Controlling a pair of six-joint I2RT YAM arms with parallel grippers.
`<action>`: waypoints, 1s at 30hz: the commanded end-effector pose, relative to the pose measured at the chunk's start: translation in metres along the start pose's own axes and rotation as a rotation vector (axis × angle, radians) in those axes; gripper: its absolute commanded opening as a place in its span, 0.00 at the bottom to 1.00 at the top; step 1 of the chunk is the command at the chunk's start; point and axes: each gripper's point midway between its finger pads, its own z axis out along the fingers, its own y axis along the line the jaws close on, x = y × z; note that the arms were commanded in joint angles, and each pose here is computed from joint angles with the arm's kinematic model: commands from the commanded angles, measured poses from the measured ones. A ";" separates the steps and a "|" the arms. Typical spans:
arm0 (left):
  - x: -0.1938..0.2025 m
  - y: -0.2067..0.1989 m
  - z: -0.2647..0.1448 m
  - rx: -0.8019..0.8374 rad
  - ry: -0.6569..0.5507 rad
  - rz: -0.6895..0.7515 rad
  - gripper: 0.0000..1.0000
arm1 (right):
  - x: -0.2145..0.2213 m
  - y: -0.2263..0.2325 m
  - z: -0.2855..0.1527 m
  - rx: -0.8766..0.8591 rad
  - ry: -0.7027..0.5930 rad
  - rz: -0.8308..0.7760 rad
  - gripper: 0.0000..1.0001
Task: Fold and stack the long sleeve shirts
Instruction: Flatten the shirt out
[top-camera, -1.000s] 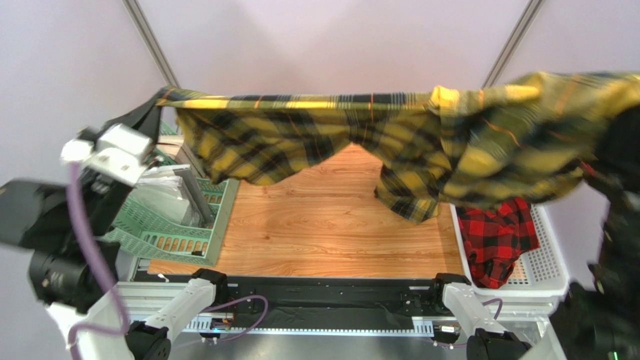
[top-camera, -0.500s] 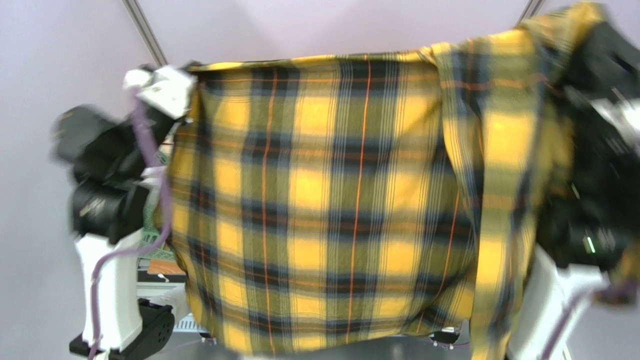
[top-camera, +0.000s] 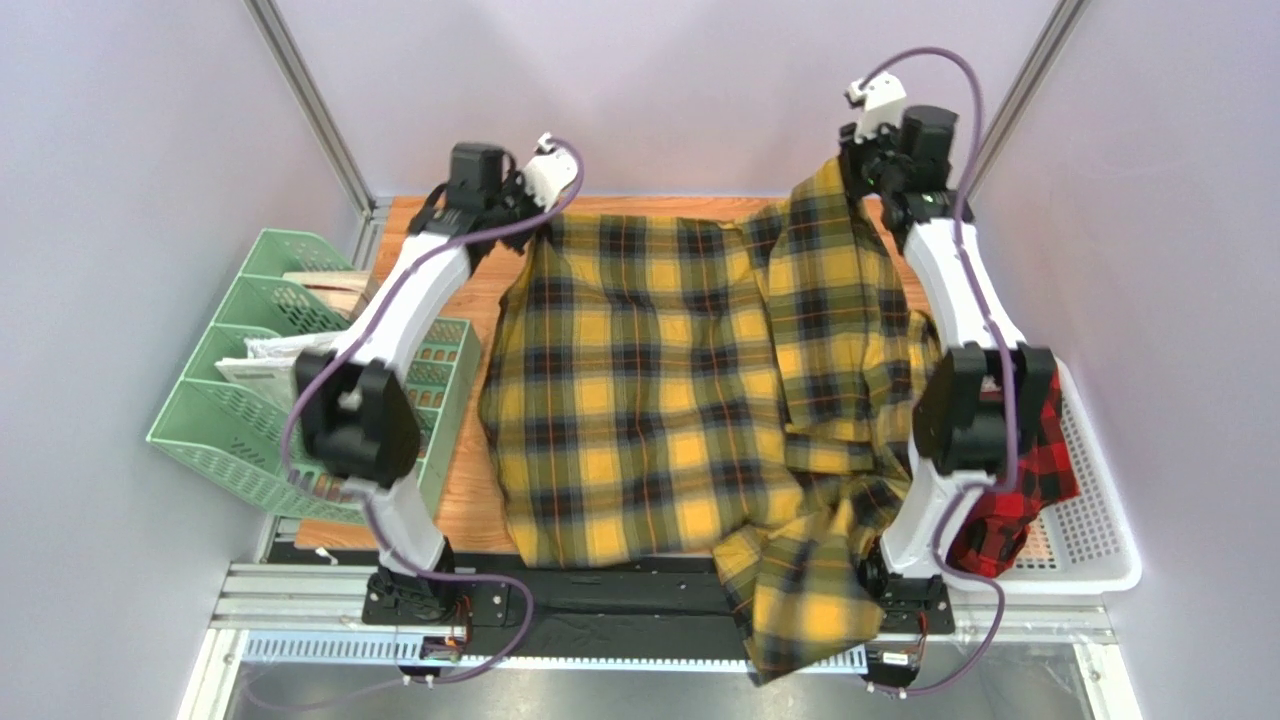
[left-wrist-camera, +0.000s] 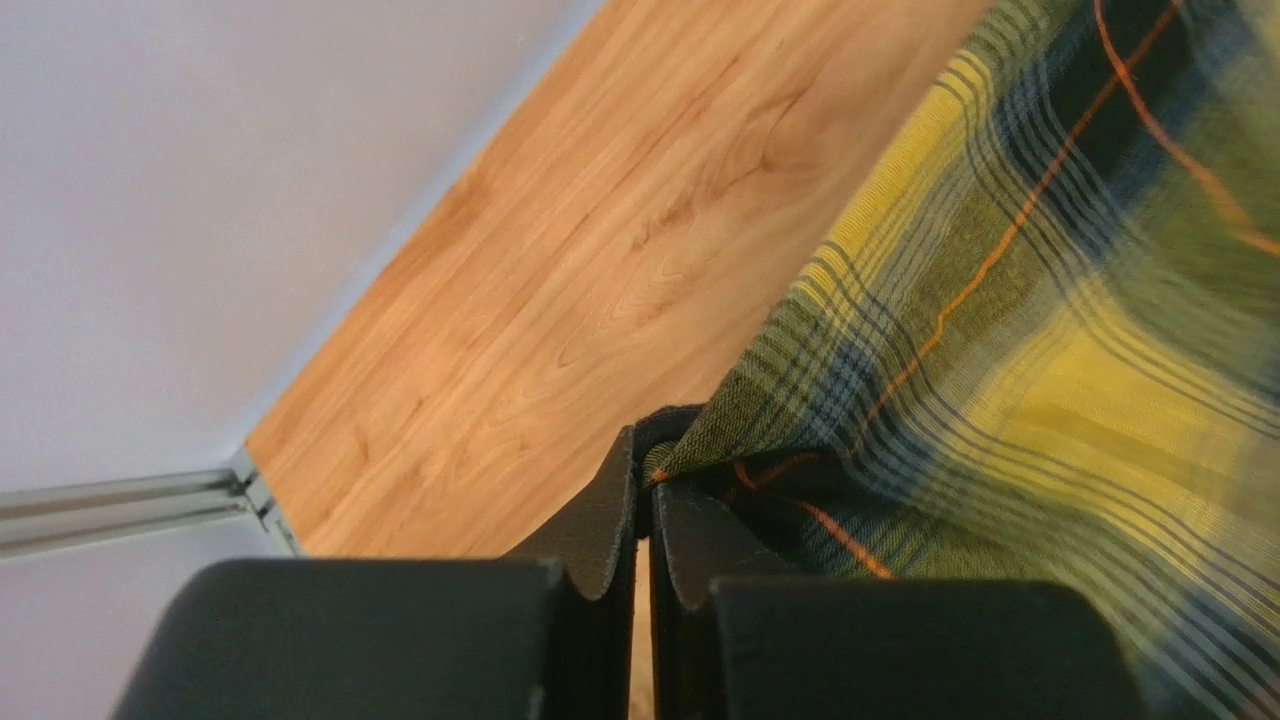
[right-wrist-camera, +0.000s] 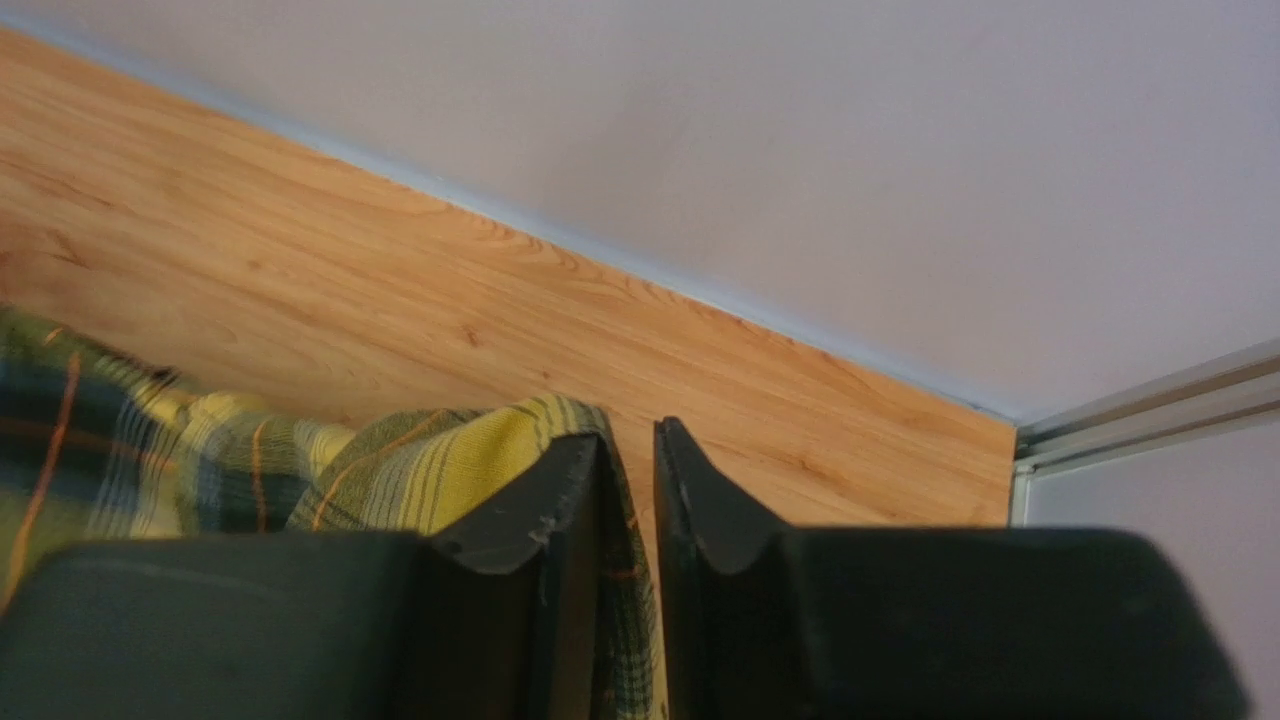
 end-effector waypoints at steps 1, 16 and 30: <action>-0.013 0.060 0.046 -0.103 0.046 0.020 0.09 | -0.059 -0.019 0.037 0.094 -0.079 -0.093 0.27; 0.015 -0.059 -0.004 0.332 0.167 -0.151 0.64 | 0.004 0.026 -0.053 -0.050 0.323 0.060 0.90; 0.129 -0.165 -0.032 0.601 0.481 -0.058 0.52 | 0.182 0.139 -0.145 -0.370 0.848 0.376 0.58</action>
